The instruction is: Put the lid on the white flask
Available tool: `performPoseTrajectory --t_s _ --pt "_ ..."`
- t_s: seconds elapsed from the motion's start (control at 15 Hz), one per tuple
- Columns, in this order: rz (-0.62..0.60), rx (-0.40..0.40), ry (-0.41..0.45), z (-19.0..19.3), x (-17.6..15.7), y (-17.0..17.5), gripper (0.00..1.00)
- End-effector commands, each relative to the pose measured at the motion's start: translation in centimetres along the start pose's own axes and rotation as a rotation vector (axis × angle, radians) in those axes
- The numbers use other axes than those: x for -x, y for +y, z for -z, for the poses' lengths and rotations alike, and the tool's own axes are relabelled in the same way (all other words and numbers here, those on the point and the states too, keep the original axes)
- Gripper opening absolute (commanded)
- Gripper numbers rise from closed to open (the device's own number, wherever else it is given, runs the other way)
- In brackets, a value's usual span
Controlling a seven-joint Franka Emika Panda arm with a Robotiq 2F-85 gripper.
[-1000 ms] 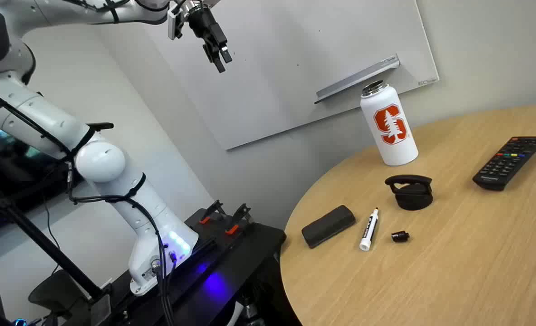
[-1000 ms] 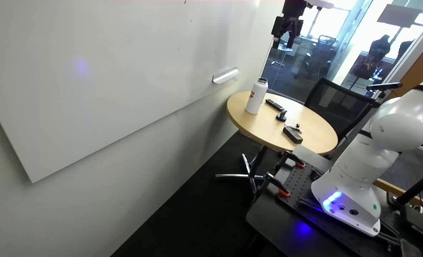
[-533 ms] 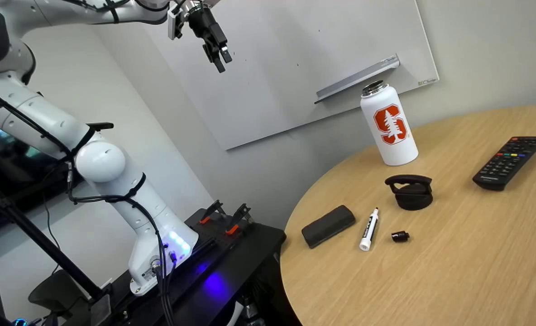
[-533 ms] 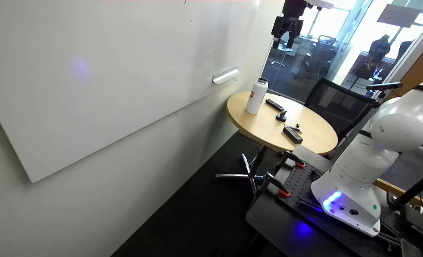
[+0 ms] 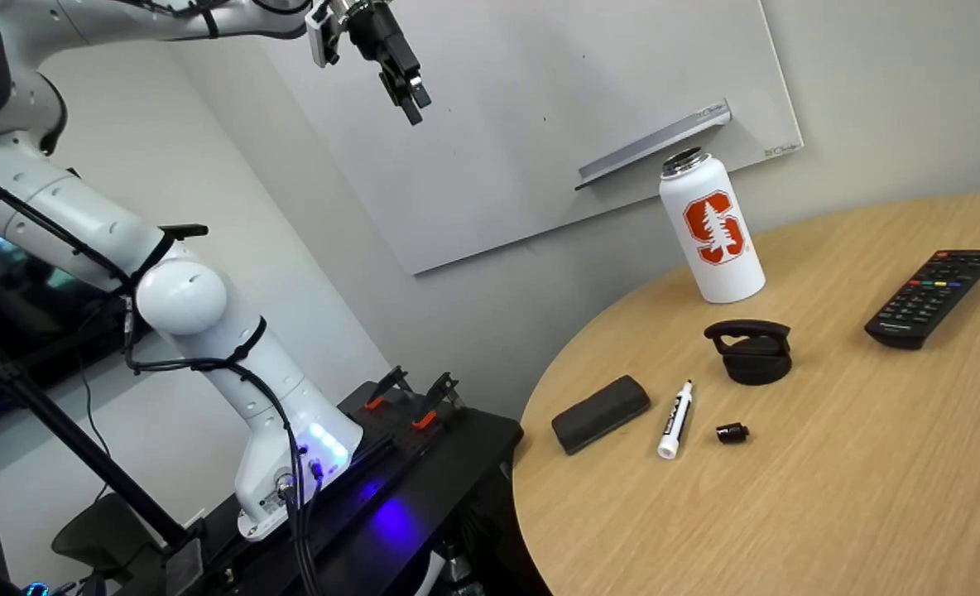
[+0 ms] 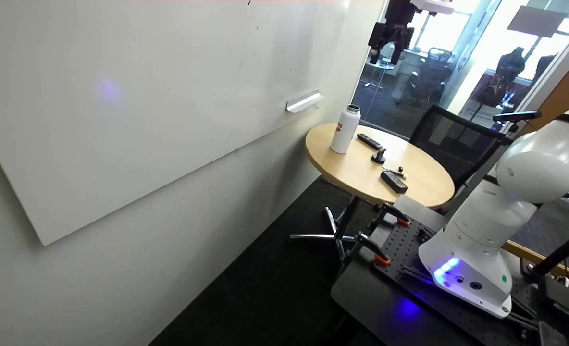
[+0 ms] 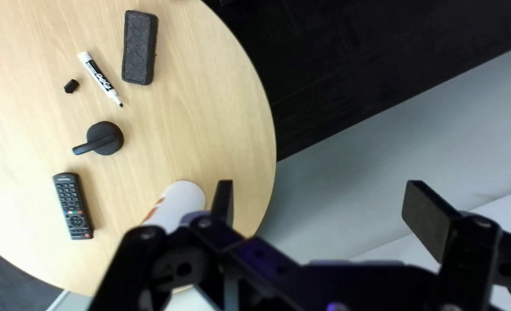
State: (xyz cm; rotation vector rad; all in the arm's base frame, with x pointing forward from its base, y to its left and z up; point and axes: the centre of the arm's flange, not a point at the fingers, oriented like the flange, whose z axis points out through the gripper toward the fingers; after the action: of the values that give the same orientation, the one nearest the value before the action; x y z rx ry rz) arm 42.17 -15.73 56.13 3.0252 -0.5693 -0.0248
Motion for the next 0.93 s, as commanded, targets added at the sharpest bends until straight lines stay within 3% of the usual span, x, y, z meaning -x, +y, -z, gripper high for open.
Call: performPoseTrajectory --t_s 0.0,0.27,0.4,0.53,0.6,0.87 --pt "-0.186 -0.002 0.068 -1.0 0.8 8.2 1.0" --pt "-0.421 -0.03 0.124 -5.0 0.7 20.3 1.0" --pt "-0.544 -0.022 0.184 -7.1 0.9 24.4 1.0" --pt "-0.655 -0.019 0.239 -8.5 0.4 25.5 1.0" --pt "-0.568 -0.023 0.207 -7.1 2.0 26.0 1.0" --pt "-0.629 -0.01 0.215 -8.8 0.7 26.1 1.0"
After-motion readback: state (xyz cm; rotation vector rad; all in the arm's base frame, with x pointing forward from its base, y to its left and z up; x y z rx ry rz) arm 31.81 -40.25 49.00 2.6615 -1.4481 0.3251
